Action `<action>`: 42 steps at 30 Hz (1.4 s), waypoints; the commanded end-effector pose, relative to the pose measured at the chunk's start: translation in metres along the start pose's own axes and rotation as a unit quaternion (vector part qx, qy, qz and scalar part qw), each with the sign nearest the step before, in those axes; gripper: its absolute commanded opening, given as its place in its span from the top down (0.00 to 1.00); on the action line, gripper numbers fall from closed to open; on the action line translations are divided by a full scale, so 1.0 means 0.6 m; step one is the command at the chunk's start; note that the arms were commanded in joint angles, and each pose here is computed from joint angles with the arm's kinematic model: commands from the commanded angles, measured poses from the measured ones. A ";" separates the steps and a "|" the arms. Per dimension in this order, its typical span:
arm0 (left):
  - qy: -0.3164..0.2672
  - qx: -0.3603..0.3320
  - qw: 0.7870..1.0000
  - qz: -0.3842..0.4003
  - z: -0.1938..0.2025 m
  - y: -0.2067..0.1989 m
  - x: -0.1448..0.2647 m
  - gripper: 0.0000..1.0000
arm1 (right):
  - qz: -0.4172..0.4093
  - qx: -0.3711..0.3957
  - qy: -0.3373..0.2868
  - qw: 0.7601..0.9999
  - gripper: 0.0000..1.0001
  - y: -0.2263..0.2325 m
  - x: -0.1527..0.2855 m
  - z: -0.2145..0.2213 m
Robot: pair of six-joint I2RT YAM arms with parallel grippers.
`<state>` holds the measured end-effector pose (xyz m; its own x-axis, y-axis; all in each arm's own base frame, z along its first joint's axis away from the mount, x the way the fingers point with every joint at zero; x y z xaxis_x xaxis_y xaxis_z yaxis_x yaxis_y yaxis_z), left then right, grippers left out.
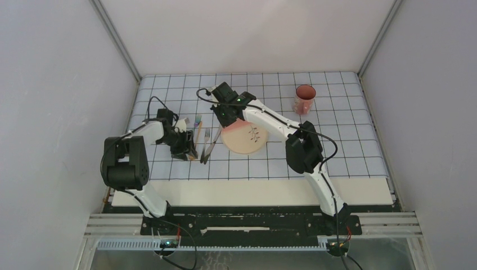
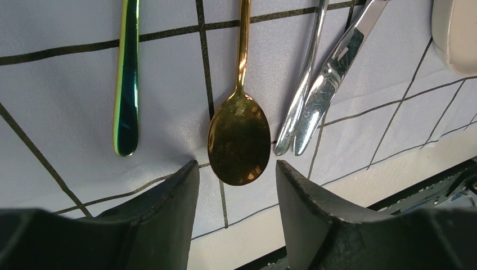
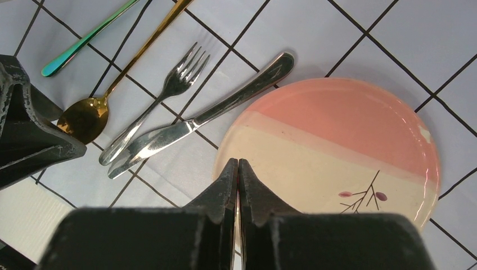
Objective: Set the dinner table for one person
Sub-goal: Pick up the spoon from the napkin.
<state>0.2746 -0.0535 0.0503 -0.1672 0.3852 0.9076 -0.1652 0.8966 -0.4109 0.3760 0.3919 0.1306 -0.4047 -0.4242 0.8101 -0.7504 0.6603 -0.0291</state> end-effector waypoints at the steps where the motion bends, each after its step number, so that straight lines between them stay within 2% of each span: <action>1: -0.031 -0.004 0.999 0.009 -0.042 -0.019 0.005 0.42 | 0.014 0.004 -0.059 0.998 0.92 -0.016 0.060 -0.051; 9: -0.036 -0.013 0.999 0.008 -0.056 -0.030 -0.004 0.45 | 0.018 -0.002 -0.060 0.998 0.92 -0.031 0.066 -0.046; 14: -0.037 -0.016 0.999 0.006 -0.060 -0.032 -0.005 0.53 | 0.019 -0.003 -0.060 0.998 0.93 -0.034 0.068 -0.044; 22: -0.029 -0.019 0.999 0.008 -0.053 -0.034 -0.004 0.74 | 0.017 -0.004 -0.057 0.998 0.94 -0.035 0.065 -0.039; 28: -0.026 -0.024 0.999 0.008 -0.052 -0.036 0.001 0.98 | 0.016 -0.004 -0.057 0.998 0.95 -0.035 0.065 -0.039; 29: -0.026 -0.026 0.999 0.009 -0.052 -0.037 0.003 1.00 | 0.016 -0.004 -0.056 0.998 0.95 -0.034 0.065 -0.038; 34: -0.025 -0.029 0.999 0.015 -0.048 -0.042 0.009 0.99 | 0.014 -0.003 -0.051 0.999 0.96 -0.031 0.060 -0.033; 35: -0.022 -0.027 0.999 0.019 -0.046 -0.044 0.010 0.94 | 0.013 -0.003 -0.052 0.999 0.96 -0.031 0.060 -0.034; 39: -0.012 -0.024 0.999 0.031 -0.034 -0.049 0.012 0.63 | 0.011 -0.006 -0.053 0.999 0.94 -0.029 0.063 -0.034; 42: 0.001 -0.020 0.999 0.045 -0.022 -0.055 0.012 0.59 | 0.009 -0.008 -0.051 0.999 0.93 -0.027 0.063 -0.033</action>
<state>0.2877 -0.0666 0.0515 -0.1512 0.4062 0.9012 -0.1527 0.8911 -0.4273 0.3830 0.3740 0.1342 -0.4219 -0.4142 0.8065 -0.7319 0.6806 -0.0334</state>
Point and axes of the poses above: each gripper's point midway between its finger pads, its own x axis back along the fingers, its own y axis along the line the jaws close on, z = x × y, the point moved 3 cm from there along x, back along the fingers, and after that the axes turned 11 degrees about x, right-handed, at the moved point
